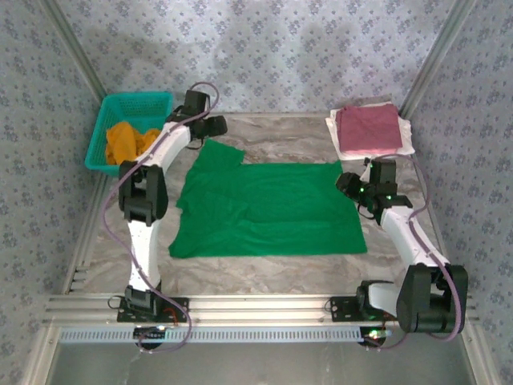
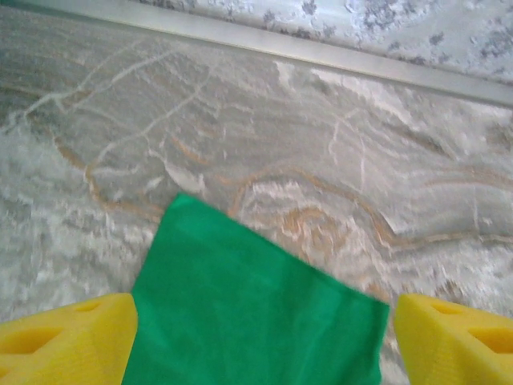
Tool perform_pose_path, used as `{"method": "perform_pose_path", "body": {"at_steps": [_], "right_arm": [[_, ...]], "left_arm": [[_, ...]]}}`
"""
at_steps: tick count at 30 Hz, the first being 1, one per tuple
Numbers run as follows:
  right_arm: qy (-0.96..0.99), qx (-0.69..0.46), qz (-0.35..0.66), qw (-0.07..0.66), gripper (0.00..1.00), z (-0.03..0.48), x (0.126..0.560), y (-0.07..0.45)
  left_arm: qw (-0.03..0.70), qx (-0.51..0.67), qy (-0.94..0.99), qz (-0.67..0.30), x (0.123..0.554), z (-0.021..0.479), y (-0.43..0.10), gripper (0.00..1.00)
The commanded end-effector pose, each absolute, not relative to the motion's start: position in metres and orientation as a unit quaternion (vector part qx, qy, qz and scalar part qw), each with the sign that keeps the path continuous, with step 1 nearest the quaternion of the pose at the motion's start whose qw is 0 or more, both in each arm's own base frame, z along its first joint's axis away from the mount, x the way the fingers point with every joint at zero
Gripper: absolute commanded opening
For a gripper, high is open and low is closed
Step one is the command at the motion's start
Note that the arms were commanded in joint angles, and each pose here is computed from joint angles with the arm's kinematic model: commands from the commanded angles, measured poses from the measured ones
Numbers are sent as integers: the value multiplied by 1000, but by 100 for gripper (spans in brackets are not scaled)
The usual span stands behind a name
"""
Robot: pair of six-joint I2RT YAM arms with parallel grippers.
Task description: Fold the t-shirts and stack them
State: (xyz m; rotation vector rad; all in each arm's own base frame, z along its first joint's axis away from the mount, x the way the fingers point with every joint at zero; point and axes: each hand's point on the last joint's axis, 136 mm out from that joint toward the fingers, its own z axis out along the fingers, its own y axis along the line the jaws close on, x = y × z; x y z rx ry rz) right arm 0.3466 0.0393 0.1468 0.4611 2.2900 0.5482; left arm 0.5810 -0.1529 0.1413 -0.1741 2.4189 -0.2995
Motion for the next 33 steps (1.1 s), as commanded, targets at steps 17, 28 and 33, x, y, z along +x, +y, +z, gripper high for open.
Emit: {"method": "perform_pose_path", "body": {"at_steps": [17,28,33], "right_arm": [[881,153,222,390,44,172,337,41],[883,156,216,387,44,167,335,38],[890,158,211,372,45,155,341,34]], "left_arm": [[239,-59,968,-55,605,49,-140,76],[231,-54,969,-69,609,26,-147,32],[244,-46,967,-64,613,38,-146,10]]}}
